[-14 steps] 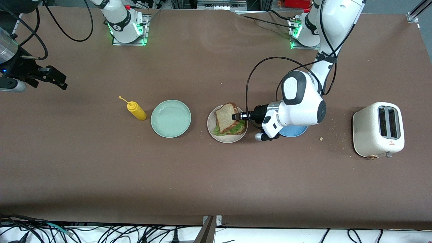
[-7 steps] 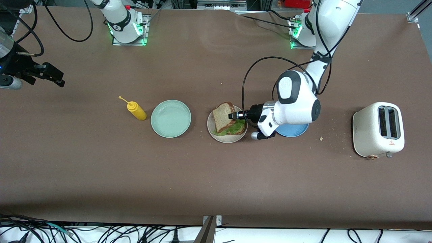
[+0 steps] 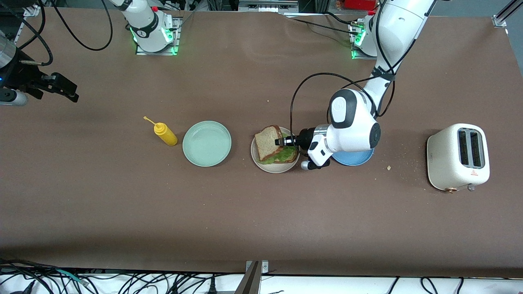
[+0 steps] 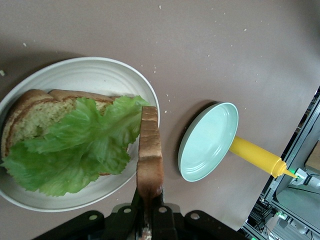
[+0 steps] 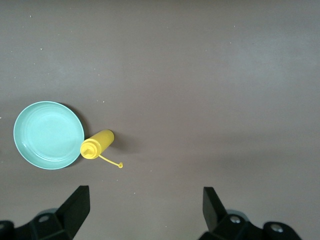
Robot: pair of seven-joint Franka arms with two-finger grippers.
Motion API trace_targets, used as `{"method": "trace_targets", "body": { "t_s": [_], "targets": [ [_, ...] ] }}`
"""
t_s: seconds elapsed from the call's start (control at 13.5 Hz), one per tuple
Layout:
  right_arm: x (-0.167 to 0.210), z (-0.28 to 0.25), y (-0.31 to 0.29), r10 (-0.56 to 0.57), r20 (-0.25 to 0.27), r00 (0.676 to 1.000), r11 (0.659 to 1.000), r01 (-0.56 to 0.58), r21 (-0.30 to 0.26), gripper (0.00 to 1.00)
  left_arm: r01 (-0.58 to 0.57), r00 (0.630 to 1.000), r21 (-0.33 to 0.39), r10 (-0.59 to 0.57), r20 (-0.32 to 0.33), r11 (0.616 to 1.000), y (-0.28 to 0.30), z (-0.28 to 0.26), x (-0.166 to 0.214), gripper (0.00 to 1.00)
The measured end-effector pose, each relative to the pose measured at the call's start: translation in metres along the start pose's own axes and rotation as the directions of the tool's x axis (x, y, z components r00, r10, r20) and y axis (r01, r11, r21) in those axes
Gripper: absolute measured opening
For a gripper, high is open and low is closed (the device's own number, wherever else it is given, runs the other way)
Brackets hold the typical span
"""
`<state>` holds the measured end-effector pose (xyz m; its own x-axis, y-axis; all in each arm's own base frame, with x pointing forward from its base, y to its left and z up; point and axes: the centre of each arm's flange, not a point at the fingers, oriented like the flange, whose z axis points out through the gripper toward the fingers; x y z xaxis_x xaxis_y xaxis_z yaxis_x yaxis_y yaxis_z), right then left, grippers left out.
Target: Make sandwich in beige plate with both arms
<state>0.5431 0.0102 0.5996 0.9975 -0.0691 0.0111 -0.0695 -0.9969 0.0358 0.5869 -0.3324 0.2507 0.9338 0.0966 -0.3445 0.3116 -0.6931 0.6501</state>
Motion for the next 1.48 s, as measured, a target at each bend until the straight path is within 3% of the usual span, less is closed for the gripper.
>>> {"method": "trace_targets", "body": {
  "t_s": [0.15, 0.74, 0.81, 1.03, 1.48],
  "targets": [
    [0.0, 0.0, 0.0, 0.0, 0.003, 1.0, 1.0, 0.0, 0.0, 1.0, 0.008, 1.0, 0.004, -0.008, -0.001, 1.0, -0.007, 0.001, 0.004, 0.12],
    [0.003, 0.006, 0.0, 0.0, 0.012, 1.0, 1.0, 0.0, -0.001, 1.0, 0.002, 1.0, 0.006, -0.002, -0.029, 1.0, -0.025, -0.011, 0.02, 0.94],
    [0.006, 0.009, -0.001, -0.001, 0.005, 1.0, 1.0, 0.001, -0.001, 1.0, 0.007, 0.999, 0.005, -0.006, -0.035, 1.0, -0.027, -0.014, 0.022, 1.0],
    [0.02, 0.021, -0.003, -0.002, -0.026, 1.0, 1.0, 0.002, 0.002, 1.0, 0.018, 0.998, 0.006, -0.018, -0.055, 1.0, -0.036, -0.025, 0.03, 1.0],
    [0.024, 0.026, -0.006, -0.006, -0.025, 1.0, 1.0, 0.007, 0.002, 1.0, 0.021, 0.994, 0.03, -0.017, -0.11, 0.999, -0.051, -0.056, 0.046, 1.0]
  ]
}}
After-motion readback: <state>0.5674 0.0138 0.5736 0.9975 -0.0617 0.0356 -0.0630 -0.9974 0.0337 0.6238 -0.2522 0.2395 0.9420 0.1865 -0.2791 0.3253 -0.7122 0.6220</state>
